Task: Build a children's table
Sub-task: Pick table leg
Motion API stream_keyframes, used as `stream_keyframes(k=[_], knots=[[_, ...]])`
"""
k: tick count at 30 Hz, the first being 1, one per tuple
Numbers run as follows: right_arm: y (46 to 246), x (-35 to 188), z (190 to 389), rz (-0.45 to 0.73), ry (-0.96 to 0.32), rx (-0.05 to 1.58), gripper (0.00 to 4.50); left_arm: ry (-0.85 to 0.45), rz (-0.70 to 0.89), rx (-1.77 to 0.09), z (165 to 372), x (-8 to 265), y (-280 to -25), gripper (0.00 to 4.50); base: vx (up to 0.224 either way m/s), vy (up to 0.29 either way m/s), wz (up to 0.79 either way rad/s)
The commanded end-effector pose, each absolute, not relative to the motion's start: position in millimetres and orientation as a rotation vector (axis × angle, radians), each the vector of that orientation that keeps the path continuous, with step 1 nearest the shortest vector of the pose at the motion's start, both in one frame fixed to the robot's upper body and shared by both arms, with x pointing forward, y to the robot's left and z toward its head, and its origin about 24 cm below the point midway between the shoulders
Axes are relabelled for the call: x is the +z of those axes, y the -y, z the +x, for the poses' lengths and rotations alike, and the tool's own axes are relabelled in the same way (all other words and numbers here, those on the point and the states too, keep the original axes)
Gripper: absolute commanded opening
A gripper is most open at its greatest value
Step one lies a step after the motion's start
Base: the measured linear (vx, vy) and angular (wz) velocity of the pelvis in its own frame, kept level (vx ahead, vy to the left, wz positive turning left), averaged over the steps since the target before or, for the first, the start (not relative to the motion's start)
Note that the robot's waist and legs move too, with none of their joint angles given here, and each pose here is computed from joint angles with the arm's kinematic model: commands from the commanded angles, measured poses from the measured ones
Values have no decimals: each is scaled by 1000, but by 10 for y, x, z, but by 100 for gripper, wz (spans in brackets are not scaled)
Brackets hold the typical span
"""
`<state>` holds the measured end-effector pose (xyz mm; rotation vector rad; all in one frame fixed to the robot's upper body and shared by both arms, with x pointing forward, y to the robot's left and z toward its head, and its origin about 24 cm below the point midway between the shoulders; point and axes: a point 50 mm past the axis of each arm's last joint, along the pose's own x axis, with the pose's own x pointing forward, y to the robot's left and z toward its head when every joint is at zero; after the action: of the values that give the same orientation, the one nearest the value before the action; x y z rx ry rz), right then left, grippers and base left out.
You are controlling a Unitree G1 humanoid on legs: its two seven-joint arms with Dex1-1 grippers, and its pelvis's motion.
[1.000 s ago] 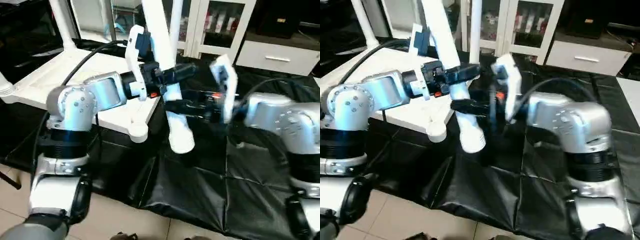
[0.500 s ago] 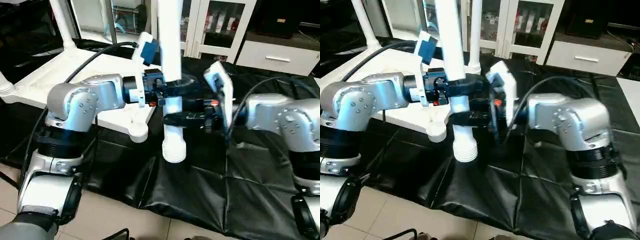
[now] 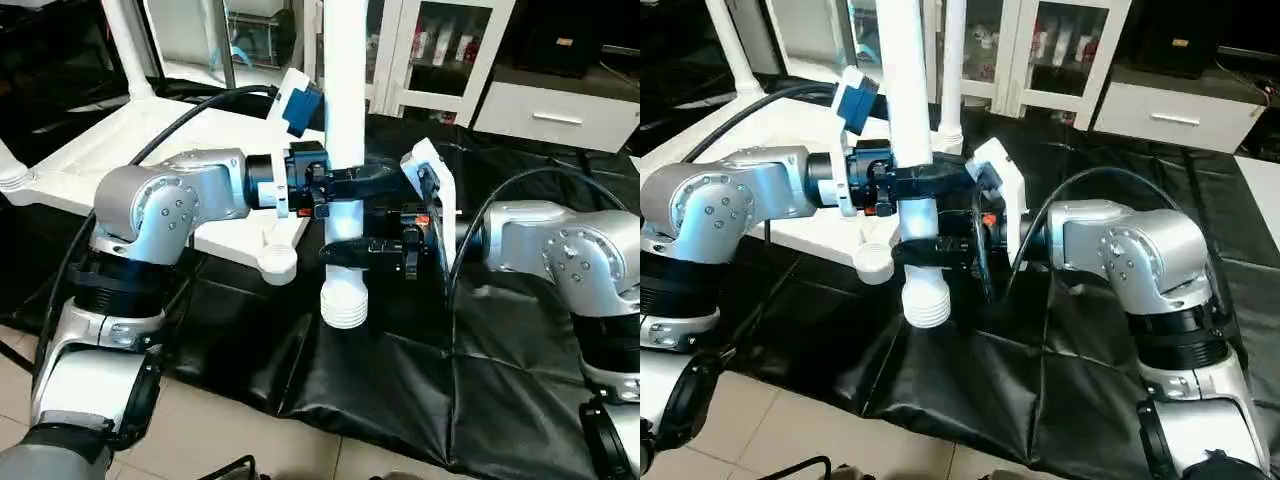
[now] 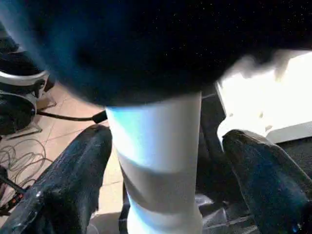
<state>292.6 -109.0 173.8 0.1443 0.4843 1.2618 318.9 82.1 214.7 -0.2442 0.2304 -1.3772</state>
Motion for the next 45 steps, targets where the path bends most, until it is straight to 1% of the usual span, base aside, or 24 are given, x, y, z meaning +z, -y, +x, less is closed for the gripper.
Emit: stream_keyframes(k=[1,7,12,13,14,15,16,18,20,23,26,33,42,43,45], knots=[[1062,1683,2889,153,-513,1269,400,-160,-225,-1421,3162,2312,-769,175,0,0,0],[1064,1672,2884,159,-504,1263,400,-152,-249,-1402,3202,2319,-796,175,0,0,0],[1122,1743,2920,219,-454,1238,400,-151,-261,-1395,3207,2308,-842,175,0,0,0],[1142,1780,2911,247,-429,1249,400,-148,-268,-1396,3206,2307,-857,175,0,0,0],[1166,1813,2890,277,-407,1264,417,-144,-279,-1400,3203,2307,-873,175,0,0,0],[1166,1813,2889,278,-406,1265,417,-144,-280,-1400,3203,2307,-874,175,0,0,0],[1172,1816,2879,284,-405,1269,434,-143,-285,-1402,3202,2307,-878,175,0,0,0],[1190,1787,2816,270,-410,1293,437,-142,-286,-1410,3199,2304,-887,175,0,0,0],[1197,1769,2786,255,-411,1303,448,-143,-282,-1411,3200,2303,-889,174,0,0,0],[1198,1740,2753,227,-417,1312,450,-142,-283,-1419,3197,2309,-887,174,0,0,0],[1177,1655,2712,163,-448,1305,450,-138,-282,-1434,3188,2324,-873,174,0,0,0],[1109,1684,2785,174,-414,1288,450,-135,-284,-1462,3154,2332,-835,174,0,0,0],[1069,1678,2802,175,-404,1298,450,-135,-285,-1472,3130,2327,-831,174,0,0,0],[1068,1676,2799,176,-405,1301,420,-135,-285,-1472,3130,2328,-831,174,0,0,0],[1062,1669,2796,177,-407,1307,413,-133,-285,-1474,3130,2331,-834,174,0,0,0]])
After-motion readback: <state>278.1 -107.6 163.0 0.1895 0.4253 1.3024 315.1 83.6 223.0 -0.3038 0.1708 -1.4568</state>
